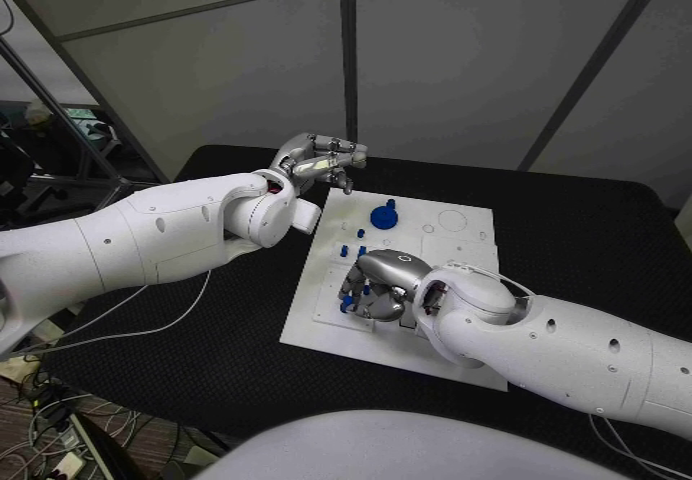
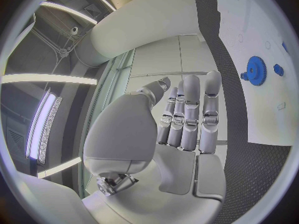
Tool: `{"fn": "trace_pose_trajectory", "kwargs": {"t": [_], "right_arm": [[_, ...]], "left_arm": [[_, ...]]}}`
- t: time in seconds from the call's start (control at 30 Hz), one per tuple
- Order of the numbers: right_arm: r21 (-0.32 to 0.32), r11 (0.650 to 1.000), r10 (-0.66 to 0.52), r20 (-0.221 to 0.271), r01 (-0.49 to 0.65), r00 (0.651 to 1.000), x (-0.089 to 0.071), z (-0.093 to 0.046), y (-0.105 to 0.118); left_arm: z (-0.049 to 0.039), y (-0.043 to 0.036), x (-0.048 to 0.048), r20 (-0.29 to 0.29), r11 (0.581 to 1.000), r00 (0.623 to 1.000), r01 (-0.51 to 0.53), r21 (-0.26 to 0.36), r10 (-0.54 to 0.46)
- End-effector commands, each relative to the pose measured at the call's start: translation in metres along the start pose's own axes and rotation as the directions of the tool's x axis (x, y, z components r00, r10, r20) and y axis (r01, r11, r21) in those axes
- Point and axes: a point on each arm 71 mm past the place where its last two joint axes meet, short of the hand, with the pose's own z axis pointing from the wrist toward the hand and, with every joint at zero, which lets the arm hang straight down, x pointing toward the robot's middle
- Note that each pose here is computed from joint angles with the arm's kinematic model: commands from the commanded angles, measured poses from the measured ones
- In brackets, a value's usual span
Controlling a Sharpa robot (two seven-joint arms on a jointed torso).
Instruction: Assemble the parts on the task board
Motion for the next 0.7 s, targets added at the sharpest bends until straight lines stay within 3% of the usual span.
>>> {"fn": "trace_pose_trajectory", "kwargs": {"t": [0.03,0.37,0.7], "right_arm": [[0.023,0.998,-0.055,-0.021,0.056,0.998,0.0073,-0.0010,-0.0014],[0.033,0.996,-0.077,-0.007,0.077,0.997,0.0095,-0.0012,-0.0002],[0.009,0.997,-0.073,0.071,0.072,0.995,0.0046,-0.0030,0.0072]], "left_arm": [[0.0002,-0.0013,0.0002,-0.009,1.000,1.000,0.005,0.004,-0.005],[0.0000,-0.0012,0.0002,-0.012,1.000,1.000,0.006,0.001,-0.006],[-0.0001,-0.0011,0.0000,-0.015,1.000,1.000,0.007,-0.001,-0.007]]}}
